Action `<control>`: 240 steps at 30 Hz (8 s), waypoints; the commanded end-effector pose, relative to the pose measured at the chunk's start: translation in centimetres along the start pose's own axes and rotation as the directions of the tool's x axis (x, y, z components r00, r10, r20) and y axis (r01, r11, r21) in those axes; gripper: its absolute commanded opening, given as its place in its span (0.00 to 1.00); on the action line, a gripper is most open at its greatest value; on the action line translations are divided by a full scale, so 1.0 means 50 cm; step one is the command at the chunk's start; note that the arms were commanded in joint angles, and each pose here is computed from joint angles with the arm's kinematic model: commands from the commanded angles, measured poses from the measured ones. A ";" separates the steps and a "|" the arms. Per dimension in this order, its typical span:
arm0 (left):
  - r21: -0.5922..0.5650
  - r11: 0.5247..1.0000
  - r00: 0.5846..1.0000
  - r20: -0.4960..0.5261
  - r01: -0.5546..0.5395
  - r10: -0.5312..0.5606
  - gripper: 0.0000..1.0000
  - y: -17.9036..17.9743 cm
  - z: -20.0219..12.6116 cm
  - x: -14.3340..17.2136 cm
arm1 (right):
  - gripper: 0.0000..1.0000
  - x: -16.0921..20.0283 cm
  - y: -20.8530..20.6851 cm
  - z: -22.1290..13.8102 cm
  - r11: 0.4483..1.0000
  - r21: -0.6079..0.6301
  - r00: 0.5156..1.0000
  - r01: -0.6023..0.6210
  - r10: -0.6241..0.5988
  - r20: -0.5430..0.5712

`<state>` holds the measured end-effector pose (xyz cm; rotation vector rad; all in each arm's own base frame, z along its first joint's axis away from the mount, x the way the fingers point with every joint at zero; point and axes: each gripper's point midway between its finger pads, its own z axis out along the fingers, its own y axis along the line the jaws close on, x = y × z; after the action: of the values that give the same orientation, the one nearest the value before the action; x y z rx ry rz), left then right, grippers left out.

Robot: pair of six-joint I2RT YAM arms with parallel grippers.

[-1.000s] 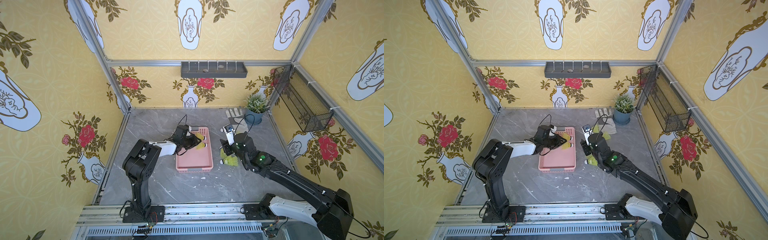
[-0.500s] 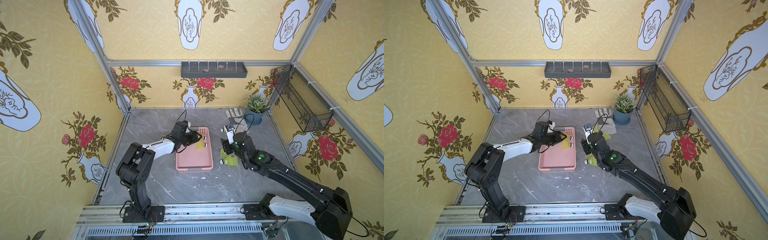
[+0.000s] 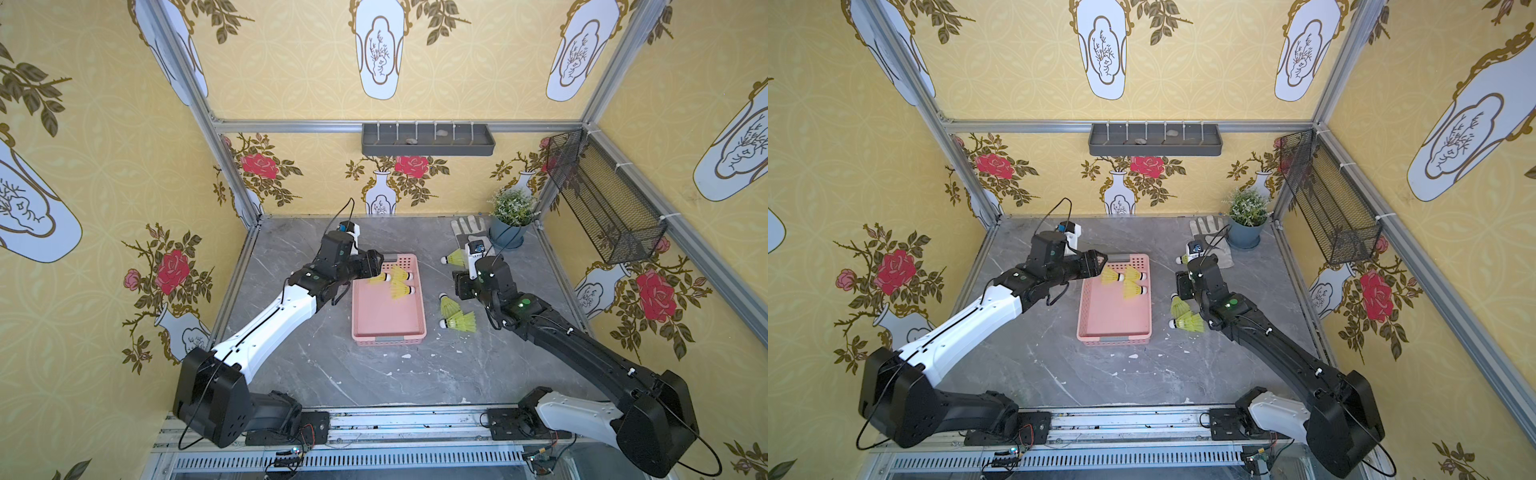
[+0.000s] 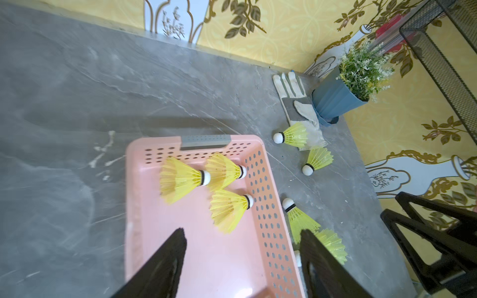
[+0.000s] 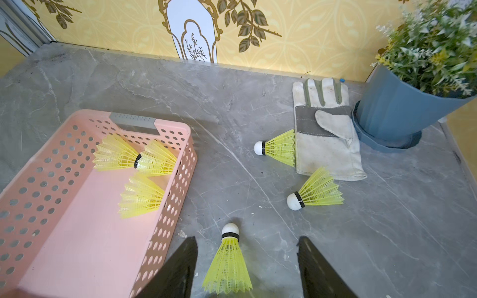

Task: Put the shuttlecocks into the storage box
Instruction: Pick up the shuttlecock at the center of the board, then place the shuttlecock in the storage box.

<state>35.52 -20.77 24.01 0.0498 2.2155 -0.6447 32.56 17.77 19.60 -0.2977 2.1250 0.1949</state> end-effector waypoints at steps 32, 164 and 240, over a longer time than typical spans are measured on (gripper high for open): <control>-0.102 0.958 0.963 0.020 -0.267 0.270 0.77 0.087 -0.211 0.022 | 0.60 0.117 -0.158 0.190 0.820 0.308 0.802 -0.483 0.555 -0.219; 0.525 0.799 0.858 -0.226 -0.292 0.461 0.00 -0.141 -0.109 0.143 | 0.33 0.048 0.404 -0.063 0.533 -0.776 0.876 0.337 -0.480 0.050; 0.010 0.989 0.958 -0.250 0.147 -0.140 0.00 0.061 0.212 0.200 | 0.53 -0.040 0.036 -0.031 0.994 -0.027 0.987 0.107 -0.103 0.120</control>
<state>36.43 -24.52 9.65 -0.0309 2.4903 -0.7849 31.72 18.98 21.93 -0.4052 1.9925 0.1614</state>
